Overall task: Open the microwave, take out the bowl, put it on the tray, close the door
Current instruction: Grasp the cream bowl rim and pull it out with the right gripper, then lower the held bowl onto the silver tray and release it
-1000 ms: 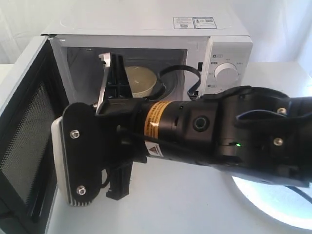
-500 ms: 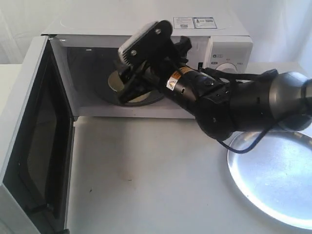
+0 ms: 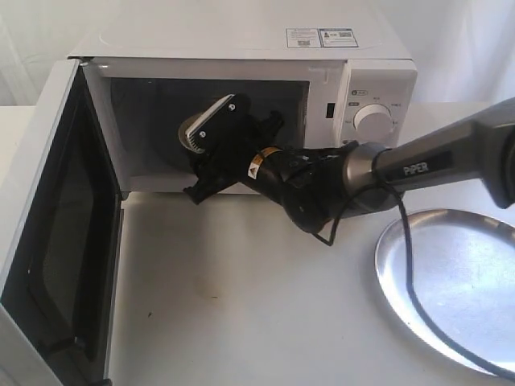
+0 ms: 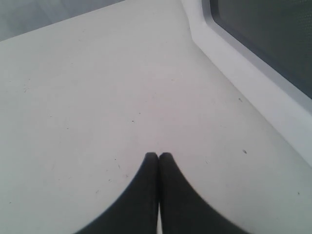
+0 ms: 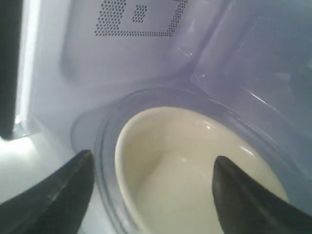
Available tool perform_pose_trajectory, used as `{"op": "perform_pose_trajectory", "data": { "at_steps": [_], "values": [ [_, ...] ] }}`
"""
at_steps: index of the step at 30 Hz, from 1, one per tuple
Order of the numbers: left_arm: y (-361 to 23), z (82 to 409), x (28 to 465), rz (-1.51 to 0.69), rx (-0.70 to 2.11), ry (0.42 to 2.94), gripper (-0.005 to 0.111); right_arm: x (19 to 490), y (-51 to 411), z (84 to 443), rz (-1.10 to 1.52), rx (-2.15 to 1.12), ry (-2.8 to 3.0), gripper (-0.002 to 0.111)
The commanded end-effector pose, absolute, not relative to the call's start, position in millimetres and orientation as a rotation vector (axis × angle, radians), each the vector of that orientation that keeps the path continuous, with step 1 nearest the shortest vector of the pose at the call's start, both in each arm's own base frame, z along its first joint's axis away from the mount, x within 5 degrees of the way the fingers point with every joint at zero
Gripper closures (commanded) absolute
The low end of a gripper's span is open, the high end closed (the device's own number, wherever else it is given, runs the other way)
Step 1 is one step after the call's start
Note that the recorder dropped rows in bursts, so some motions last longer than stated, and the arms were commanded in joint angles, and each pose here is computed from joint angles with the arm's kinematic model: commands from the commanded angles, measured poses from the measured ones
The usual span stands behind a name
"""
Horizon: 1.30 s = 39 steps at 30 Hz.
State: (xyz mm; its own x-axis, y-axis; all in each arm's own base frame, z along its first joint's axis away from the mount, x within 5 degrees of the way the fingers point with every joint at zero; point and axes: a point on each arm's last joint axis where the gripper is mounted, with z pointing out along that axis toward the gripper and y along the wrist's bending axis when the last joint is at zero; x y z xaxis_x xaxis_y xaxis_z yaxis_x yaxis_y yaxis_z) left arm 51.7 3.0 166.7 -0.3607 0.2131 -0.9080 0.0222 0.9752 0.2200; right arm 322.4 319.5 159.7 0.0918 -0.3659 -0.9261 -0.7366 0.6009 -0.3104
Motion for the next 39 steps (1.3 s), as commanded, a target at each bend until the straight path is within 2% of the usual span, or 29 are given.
{"op": "perform_pose_trajectory", "data": {
  "at_steps": [1, 4, 6, 8, 11, 12, 14, 15, 18, 21, 24, 30, 32, 36, 39],
  "values": [
    [3, 166, 52, 0.193, 0.168, 1.93, 0.107, 338, 333, 158, 0.355, -0.966, 1.518, 0.04],
    [3, 166, 52, 0.193, 0.168, 1.93, 0.107, 344, 339, 153, 0.344, -0.988, 1.56, 0.044],
    [3, 166, 52, 0.193, 0.168, 1.93, 0.107, 347, 341, 150, 0.33, -1.012, 1.592, 0.053],
    [3, 166, 52, 0.193, 0.168, 1.93, 0.107, 348, 342, 147, 0.319, -1.034, 1.621, 0.069],
    [3, 166, 52, 0.193, 0.168, 1.93, 0.107, 347, 341, 146, 0.312, -1.047, 1.644, 0.104],
    [3, 166, 52, 0.193, 0.168, 1.93, 0.107, 347, 341, 151, 0.322, -1.032, 1.642, 0.108],
    [3, 166, 52, 0.193, 0.168, 1.93, 0.107, 341, 344, 168, 0.396, -0.958, 1.652, 0.108],
    [3, 166, 52, 0.193, 0.168, 1.93, 0.107, 328, 349, 187, 0.404, -1.005, 1.63, 0.108],
    [3, 166, 52, 0.193, 0.168, 1.93, 0.107, 293, 347, 213, 0.316, -1.203, 1.75, 0.108],
    [3, 166, 52, 0.193, 0.168, 1.93, 0.107, 240, 308, 221, 0.028, -1.62, 2.09, 0.108],
    [3, 166, 52, 0.193, 0.168, 1.93, 0.107, 210, 260, 215, -0.161, -1.741, 2.349, 0.108],
    [3, 166, 52, 0.193, 0.168, 1.93, 0.107, 204, 194, 207, -0.624, -1.313, 2.335, 0.108],
    [3, 166, 52, 0.193, 0.168, 1.93, 0.107, 203, 188, 195, -0.617, -1.19, 2.347, 0.108],
    [3, 166, 52, 0.193, 0.168, 1.93, 0.107, 203, 183, 176, -0.577, -1.164, 2.347, 0.108],
    [3, 166, 52, 0.193, 0.168, 1.93, 0.107, 209, 179, 164, -0.639, -1.117, 2.325, 0.108]
  ]
}}
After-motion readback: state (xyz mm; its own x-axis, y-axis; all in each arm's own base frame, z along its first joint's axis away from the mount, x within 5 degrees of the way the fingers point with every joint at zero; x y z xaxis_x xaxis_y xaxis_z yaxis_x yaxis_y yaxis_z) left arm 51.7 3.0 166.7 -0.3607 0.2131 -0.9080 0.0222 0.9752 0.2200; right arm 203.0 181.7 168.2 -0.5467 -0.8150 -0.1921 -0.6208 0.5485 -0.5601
